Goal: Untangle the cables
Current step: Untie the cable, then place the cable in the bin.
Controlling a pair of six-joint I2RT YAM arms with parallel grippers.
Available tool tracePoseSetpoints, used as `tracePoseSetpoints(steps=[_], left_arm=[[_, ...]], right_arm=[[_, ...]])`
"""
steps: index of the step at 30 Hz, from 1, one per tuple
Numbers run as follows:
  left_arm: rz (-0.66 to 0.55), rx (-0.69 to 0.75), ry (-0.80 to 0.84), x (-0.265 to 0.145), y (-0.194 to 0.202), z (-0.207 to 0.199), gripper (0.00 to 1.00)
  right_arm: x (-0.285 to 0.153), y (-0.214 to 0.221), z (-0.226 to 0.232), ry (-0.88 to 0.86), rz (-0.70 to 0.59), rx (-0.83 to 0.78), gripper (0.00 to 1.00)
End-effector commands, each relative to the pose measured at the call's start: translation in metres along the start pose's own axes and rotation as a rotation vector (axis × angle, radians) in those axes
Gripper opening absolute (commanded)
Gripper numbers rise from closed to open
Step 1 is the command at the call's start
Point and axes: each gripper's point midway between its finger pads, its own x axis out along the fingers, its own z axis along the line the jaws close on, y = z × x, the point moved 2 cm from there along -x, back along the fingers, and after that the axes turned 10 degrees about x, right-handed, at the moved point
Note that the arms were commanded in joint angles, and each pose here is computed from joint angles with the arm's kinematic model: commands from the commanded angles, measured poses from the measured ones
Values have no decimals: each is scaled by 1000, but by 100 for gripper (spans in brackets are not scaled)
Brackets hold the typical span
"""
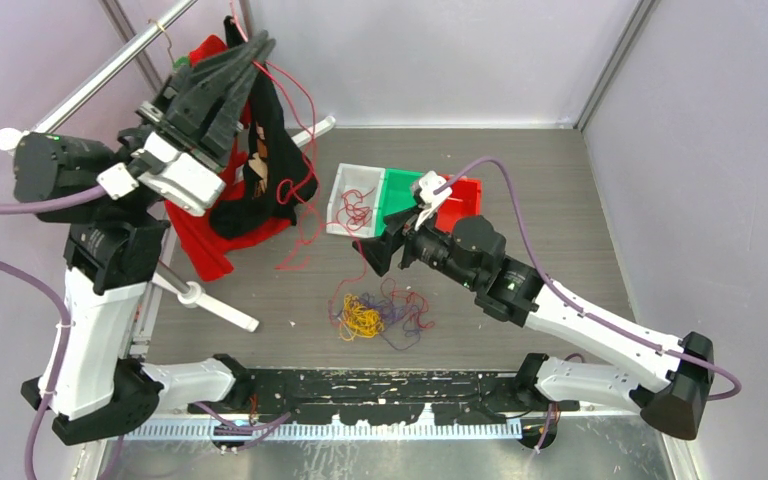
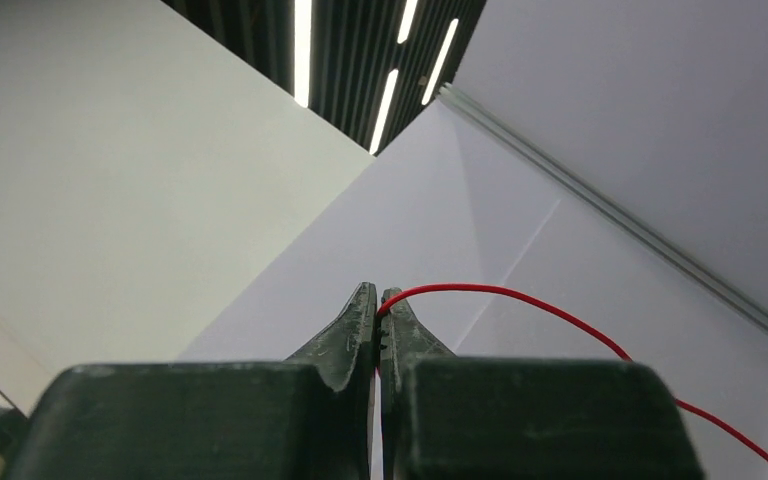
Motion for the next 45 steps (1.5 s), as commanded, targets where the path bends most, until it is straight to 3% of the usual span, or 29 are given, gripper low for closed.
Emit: tracePoseSetpoints(steps=[1, 6, 19, 29, 39, 45], left_arm=[[12, -55, 56, -4, 7, -24, 0], [47, -83, 105, -5, 24, -51, 0], [226, 6, 205, -2, 105, -128, 0], [275, 37, 223, 16, 155, -161, 0], [302, 102, 173, 29, 189, -147, 0], [293, 167, 96, 48, 198, -115, 0]], right_arm=[[1, -22, 7, -10, -34, -51, 88], [13, -18, -6, 49, -32, -63, 85], [26, -14, -103, 486, -30, -70, 86], [5, -3, -141, 583, -27, -33, 85], [-8, 10, -159, 619, -5, -20, 84], [-10, 18, -166, 628, 3, -2, 83]])
